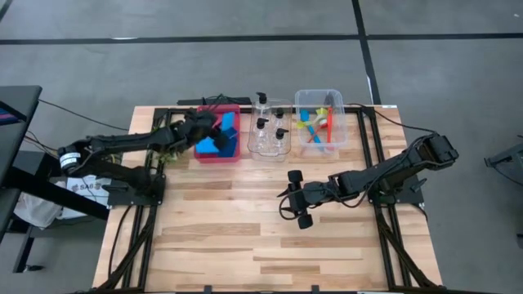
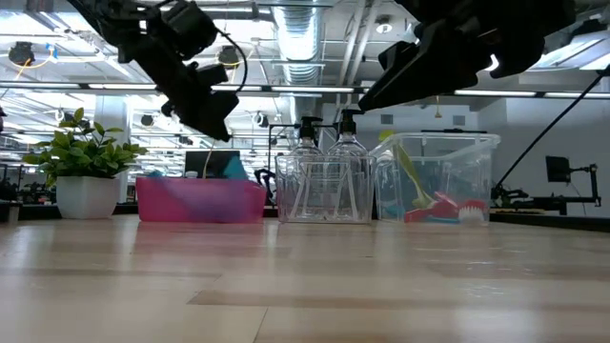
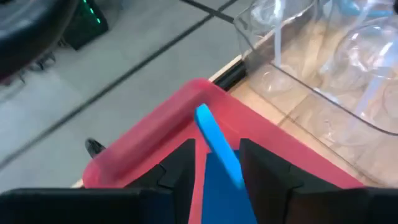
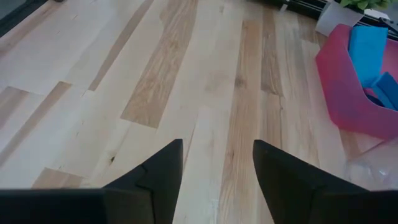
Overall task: Pick & Place Kitchen Sink Supplies
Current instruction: Put the blue sponge wipe into the red transparent bin, then return to Home Position
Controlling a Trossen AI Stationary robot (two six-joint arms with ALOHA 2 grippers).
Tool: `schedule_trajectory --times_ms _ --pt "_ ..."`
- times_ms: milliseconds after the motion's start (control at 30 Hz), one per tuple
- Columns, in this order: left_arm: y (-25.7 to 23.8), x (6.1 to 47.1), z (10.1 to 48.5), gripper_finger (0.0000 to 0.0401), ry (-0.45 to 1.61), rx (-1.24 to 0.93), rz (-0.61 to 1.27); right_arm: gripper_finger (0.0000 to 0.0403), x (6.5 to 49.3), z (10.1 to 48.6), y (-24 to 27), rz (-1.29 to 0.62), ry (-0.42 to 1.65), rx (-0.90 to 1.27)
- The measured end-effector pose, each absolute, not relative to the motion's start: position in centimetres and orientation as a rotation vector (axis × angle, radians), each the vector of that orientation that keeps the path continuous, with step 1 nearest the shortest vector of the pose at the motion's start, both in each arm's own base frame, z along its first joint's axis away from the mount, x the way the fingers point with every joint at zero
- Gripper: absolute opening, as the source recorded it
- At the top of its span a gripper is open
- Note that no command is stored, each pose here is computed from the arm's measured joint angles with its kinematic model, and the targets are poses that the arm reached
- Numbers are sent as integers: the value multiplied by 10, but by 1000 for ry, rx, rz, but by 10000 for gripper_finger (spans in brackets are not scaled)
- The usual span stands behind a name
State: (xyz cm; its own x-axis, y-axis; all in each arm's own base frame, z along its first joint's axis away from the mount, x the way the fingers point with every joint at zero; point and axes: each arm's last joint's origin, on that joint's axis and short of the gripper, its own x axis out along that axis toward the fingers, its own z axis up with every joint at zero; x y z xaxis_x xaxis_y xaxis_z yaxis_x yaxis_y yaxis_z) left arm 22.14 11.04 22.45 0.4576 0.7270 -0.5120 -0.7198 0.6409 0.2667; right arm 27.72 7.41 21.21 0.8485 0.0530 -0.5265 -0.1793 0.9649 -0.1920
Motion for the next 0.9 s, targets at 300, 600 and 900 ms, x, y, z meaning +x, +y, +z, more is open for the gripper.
schedule_trajectory --times_ms 300,600,900 --pt "101 220 233 127 594 -2 825 176 277 212 74 126 543 -246" --pt "46 208 272 126 404 85 605 156 271 232 74 119 455 -190" --pt "4 152 268 126 222 76 399 153 248 269 73 131 310 -140"
